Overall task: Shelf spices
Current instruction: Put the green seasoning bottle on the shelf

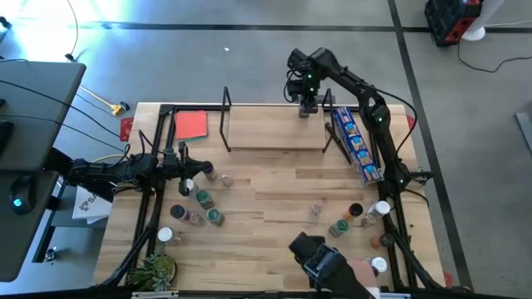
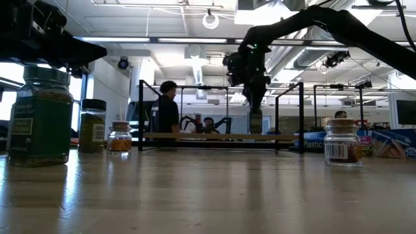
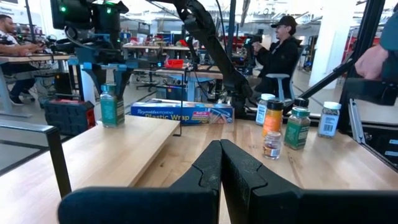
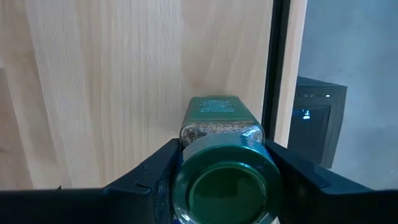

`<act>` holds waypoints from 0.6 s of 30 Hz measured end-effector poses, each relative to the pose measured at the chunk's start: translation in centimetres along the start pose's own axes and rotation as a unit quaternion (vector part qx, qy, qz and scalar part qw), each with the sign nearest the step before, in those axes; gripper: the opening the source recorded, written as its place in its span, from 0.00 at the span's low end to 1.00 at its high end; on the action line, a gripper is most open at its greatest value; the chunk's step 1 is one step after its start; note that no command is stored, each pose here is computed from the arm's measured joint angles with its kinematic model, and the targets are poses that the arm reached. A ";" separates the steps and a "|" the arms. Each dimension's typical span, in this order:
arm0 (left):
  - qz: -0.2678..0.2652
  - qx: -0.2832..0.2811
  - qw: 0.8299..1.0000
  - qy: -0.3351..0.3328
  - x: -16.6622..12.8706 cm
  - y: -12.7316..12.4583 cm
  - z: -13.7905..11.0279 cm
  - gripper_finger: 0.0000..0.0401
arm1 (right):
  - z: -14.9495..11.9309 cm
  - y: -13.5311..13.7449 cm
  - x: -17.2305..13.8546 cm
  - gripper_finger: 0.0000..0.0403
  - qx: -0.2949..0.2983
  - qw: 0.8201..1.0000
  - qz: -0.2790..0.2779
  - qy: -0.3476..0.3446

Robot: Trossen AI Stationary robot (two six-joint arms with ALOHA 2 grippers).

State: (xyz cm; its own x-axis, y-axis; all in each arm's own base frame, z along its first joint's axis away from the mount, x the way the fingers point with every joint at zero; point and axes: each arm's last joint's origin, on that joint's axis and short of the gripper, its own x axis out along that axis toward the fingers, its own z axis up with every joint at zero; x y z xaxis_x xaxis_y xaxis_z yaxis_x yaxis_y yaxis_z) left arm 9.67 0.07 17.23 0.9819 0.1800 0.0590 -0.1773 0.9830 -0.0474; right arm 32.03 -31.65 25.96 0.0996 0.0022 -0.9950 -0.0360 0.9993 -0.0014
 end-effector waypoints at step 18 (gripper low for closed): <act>0.000 -0.005 1.000 0.000 0.0 0.0 0.0 0.00 | 0.1 -0.4 0.4 0.57 0.005 1.000 -0.016 0.003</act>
State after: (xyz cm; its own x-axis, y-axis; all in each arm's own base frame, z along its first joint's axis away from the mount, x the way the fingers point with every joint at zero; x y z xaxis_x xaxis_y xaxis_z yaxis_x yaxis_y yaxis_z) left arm 9.67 0.07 17.23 0.9820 0.1792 0.0590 -0.1759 0.9828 -0.0569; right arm 32.22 -32.05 25.54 0.0944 -0.0300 -0.9951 -0.0234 0.9992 -0.0324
